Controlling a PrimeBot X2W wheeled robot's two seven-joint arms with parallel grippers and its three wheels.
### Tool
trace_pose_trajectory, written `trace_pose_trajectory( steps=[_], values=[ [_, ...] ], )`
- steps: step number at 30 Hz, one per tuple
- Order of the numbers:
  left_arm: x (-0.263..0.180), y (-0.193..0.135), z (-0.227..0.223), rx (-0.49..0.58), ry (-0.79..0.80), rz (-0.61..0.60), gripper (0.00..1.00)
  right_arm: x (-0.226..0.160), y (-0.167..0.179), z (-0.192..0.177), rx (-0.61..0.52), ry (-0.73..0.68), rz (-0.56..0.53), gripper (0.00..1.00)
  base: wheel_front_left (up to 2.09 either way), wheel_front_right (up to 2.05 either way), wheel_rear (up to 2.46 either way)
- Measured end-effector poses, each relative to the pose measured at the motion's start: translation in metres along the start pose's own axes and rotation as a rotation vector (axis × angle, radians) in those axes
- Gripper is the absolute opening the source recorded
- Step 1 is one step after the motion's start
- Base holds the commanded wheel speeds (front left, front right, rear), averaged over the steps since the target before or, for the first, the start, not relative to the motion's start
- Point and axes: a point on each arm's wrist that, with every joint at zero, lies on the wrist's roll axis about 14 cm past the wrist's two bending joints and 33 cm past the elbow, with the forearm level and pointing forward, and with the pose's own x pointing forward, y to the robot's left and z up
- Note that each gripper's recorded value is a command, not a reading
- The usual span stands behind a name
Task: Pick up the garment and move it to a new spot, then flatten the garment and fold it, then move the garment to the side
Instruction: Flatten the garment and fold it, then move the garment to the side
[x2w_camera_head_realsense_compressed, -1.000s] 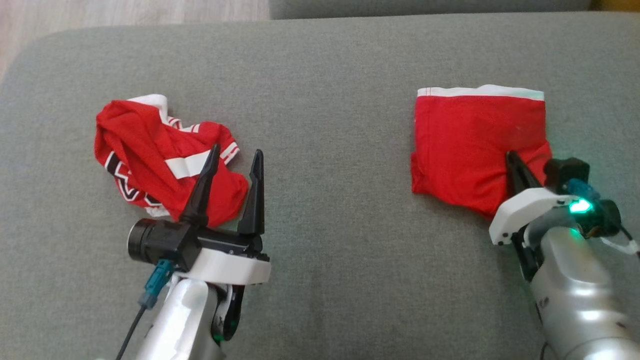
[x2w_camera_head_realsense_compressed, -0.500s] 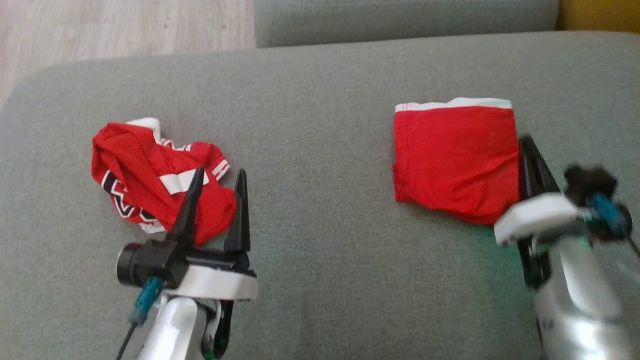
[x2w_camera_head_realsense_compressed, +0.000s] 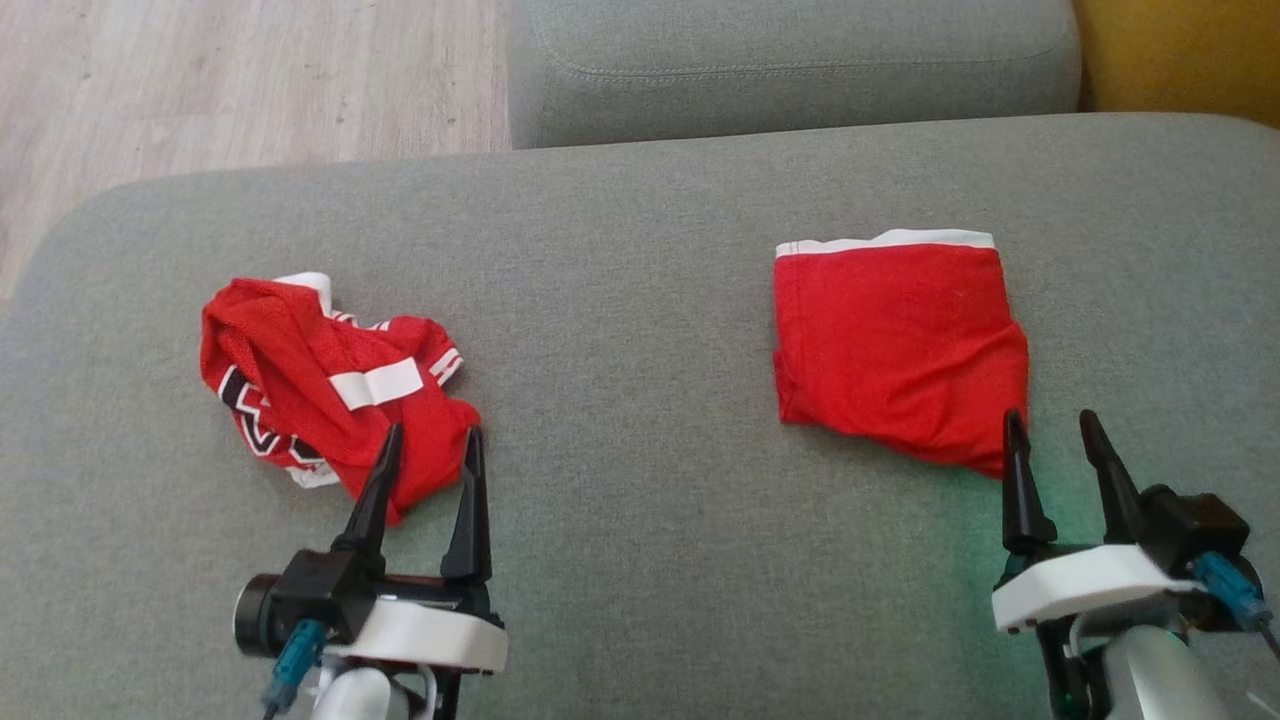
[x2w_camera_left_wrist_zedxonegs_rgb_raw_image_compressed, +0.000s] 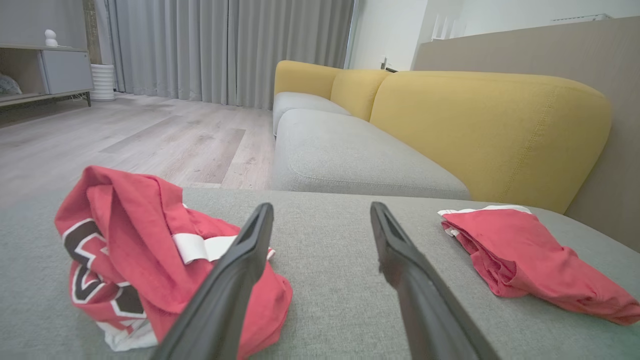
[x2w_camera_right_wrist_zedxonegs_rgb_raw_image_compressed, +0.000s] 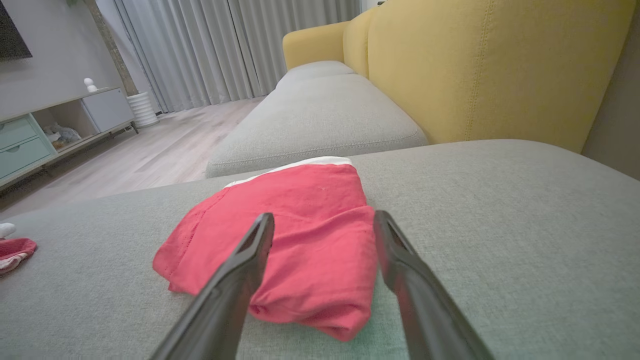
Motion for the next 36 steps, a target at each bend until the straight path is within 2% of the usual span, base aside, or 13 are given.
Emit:
trace_pose_trajectory(
  steps=[11,17,22,28,35,36],
  values=[
    [0.005,0.006,-0.005,-0.005,0.014,0.015,1.00,0.013,0.001,0.003,-0.014,-0.002,0.006,1.00,0.00,0.00,0.00],
    [0.030,0.005,-0.006,-0.002,0.013,-0.014,1.00,0.058,-0.011,0.012,-0.060,0.013,-0.027,1.00,0.00,0.00,0.00],
    [0.037,0.012,-0.013,0.000,0.030,-0.001,1.00,0.091,-0.016,-0.016,0.013,0.161,-0.060,1.00,0.00,0.00,0.00],
    [0.041,0.018,-0.020,0.001,0.048,0.013,1.00,0.102,-0.025,-0.058,-0.017,0.348,-0.096,1.00,0.00,0.00,0.00],
    [0.042,0.023,-0.023,-0.003,0.057,0.025,1.00,0.110,-0.023,-0.075,-0.027,0.424,-0.092,1.00,0.00,0.00,0.00],
    [0.042,0.023,-0.024,-0.004,0.059,0.025,1.00,0.112,-0.022,-0.075,-0.025,0.427,-0.088,0.73,0.00,0.00,0.00]
  ],
)
